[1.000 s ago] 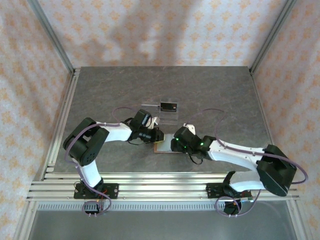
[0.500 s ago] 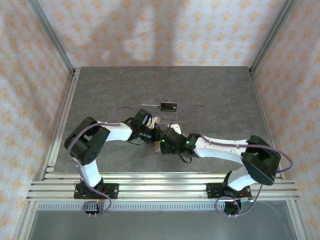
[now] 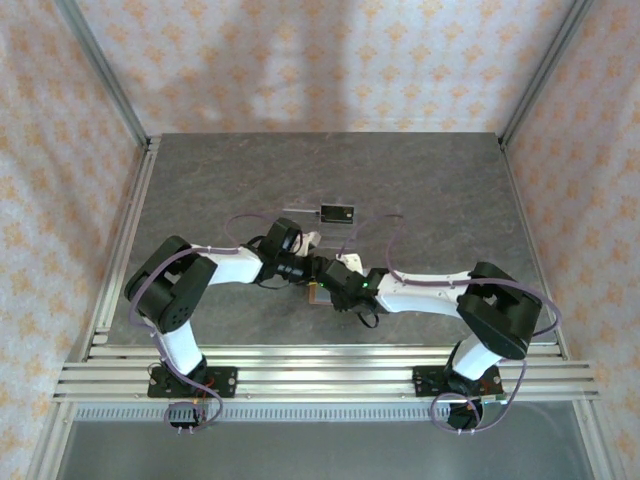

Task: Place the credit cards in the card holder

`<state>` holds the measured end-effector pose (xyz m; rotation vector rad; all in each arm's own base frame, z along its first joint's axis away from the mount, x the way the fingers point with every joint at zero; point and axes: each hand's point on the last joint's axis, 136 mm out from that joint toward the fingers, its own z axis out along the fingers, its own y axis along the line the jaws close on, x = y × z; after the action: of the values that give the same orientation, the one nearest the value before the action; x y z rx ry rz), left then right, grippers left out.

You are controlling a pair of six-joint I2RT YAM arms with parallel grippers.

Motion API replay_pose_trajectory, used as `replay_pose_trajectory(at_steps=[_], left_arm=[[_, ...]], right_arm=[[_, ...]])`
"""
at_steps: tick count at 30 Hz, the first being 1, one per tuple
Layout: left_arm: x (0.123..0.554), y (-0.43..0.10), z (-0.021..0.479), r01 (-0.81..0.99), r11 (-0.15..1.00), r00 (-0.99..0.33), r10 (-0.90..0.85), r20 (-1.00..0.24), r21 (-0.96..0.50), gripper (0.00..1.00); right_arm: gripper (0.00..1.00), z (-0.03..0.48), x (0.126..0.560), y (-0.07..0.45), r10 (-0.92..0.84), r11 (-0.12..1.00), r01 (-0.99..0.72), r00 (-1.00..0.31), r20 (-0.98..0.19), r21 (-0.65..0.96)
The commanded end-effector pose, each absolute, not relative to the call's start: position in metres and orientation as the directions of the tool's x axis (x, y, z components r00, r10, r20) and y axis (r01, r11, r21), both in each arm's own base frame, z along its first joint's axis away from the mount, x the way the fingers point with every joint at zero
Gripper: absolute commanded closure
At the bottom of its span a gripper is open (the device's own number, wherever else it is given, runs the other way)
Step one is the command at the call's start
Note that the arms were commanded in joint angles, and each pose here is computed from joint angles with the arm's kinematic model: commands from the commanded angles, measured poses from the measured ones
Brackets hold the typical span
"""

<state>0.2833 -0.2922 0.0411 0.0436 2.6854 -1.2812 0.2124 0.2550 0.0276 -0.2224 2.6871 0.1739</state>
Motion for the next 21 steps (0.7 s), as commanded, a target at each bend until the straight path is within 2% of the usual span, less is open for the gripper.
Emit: replay_pose_trajectory(at_steps=[1,4,8,16,18,21], left_arm=[[0.277,-0.279,0.030,0.071,0.663,-0.987,-0.062,-0.150,-0.745,0.62],[0.278,-0.277,0.026,0.072,0.667,-0.985,-0.068,-0.157,-0.742,0.62],[0.275,-0.273,0.017,0.062,0.685,-0.986,-0.069,-0.150,-0.726,0.63],[0.273,-0.272,0.015,0.072,0.687,-0.986,-0.059,-0.155,-0.723,0.63],[0.274,-0.273,0.015,0.077,0.690,-0.988,-0.047,-0.150,-0.719,0.63],[0.276,-0.275,0.017,0.072,0.680,-0.987,-0.055,-0.149,-0.730,0.63]], right_arm=[[0.68,0.032,0.212,0.254,-0.084,0.979,-0.158,-0.893,-0.442,0.132],[0.69,0.035,0.210,0.251,-0.074,0.978,-0.153,-0.893,-0.443,0.144],[0.63,0.042,0.212,0.233,-0.036,0.990,-0.096,-0.885,-0.464,0.106],[0.63,0.047,0.214,0.185,0.084,0.994,0.038,-0.862,-0.500,0.101],[0.62,0.052,0.213,0.187,0.068,0.992,0.004,-0.859,-0.507,0.126],[0.50,0.063,0.208,0.212,-0.029,0.966,-0.156,-0.861,-0.508,0.208]])
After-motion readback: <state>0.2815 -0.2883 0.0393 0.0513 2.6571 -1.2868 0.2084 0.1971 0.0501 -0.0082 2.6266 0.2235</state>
